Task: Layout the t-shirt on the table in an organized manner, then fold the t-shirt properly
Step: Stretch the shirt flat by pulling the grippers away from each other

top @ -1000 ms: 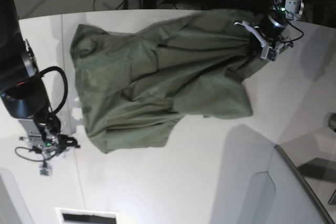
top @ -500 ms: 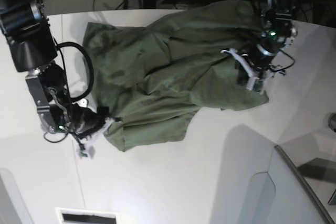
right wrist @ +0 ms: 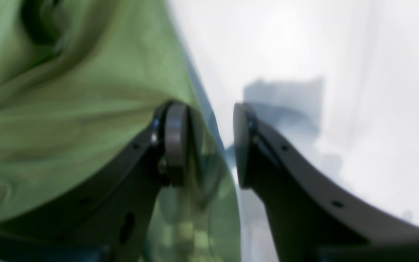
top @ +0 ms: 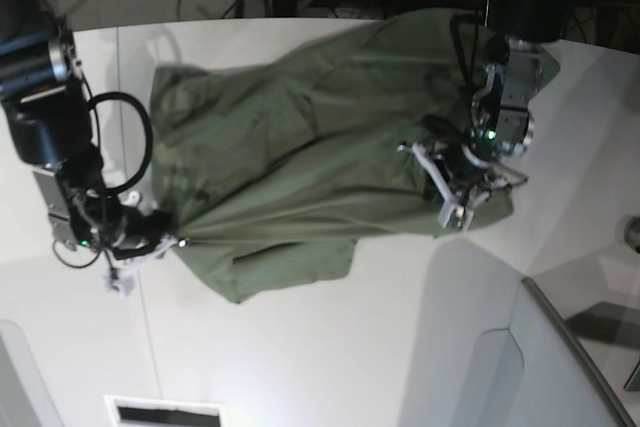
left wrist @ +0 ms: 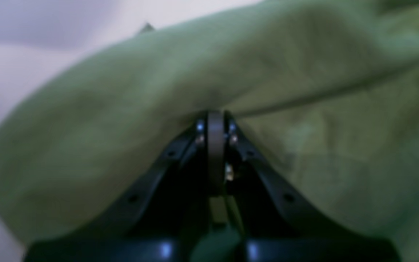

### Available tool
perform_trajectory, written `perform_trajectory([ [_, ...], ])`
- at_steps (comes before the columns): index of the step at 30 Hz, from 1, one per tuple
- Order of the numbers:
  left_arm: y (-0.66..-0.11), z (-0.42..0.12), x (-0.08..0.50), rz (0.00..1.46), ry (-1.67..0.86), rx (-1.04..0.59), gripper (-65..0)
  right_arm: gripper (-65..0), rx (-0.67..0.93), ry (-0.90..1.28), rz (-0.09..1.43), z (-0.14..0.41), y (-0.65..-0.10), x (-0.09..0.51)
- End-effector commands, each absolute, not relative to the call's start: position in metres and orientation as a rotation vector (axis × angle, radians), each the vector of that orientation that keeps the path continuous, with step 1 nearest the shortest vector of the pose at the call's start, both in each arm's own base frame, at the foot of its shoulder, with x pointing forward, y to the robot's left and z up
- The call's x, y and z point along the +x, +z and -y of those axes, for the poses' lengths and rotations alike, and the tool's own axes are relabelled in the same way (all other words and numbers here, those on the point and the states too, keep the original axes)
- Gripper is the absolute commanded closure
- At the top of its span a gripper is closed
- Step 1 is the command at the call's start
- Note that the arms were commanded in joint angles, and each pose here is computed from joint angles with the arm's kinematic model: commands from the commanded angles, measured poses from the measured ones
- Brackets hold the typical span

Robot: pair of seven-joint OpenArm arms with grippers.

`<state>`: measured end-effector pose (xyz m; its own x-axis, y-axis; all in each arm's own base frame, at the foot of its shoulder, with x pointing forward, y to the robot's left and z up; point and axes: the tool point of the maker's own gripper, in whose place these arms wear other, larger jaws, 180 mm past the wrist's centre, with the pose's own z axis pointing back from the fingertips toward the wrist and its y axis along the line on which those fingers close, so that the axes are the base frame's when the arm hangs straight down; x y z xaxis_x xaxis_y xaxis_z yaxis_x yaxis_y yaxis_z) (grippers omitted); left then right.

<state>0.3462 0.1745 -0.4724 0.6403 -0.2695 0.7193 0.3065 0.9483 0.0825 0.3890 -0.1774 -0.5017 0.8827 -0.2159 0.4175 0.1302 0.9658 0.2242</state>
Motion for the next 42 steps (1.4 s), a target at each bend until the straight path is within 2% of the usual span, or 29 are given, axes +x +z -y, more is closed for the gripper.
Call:
perform_trajectory([
  [1,-0.45,-0.168,0.375,0.893,-0.319,-0.062,0.0,-20.1,0.049,-0.219,0.37,0.226,-0.518,0.363],
  [7,-0.42,-0.142,0.449,1.002,-0.263,-0.122,0.0,-20.1,-0.085,-0.308,0.432,0.301,-0.51,0.365],
  [11,-0.414,-0.111,0.484,1.055,-0.291,-0.139,0.0,-20.0,-0.269,-0.422,0.512,0.36,-0.491,0.366],
  [15,-0.401,-0.085,0.492,1.092,-0.314,-0.166,0.0,-20.1,-0.275,-0.393,0.601,0.362,-0.475,0.386],
  [19,-0.406,-0.082,0.465,1.125,-0.333,-0.163,0.0,-20.1,-0.227,-0.326,0.669,0.342,-0.461,0.398],
  [22,-0.426,-0.091,0.432,1.062,-0.35,-0.139,0.0,-20.1,-0.175,-0.278,0.709,0.318,-0.447,0.407],
  [28,-0.467,-0.12,0.385,0.951,-0.363,-0.096,0.0,-20.1,-0.132,-0.278,0.645,0.297,-0.457,0.403],
  [37,-0.489,-0.203,0.345,0.861,-0.347,0.032,0.0,-20.1,-0.213,-0.361,0.509,0.326,-0.506,0.357],
  [42,-0.488,-0.249,0.324,0.856,-0.232,0.099,0.0,-18.8,-0.282,-0.405,0.493,0.35,-0.507,0.344],
])
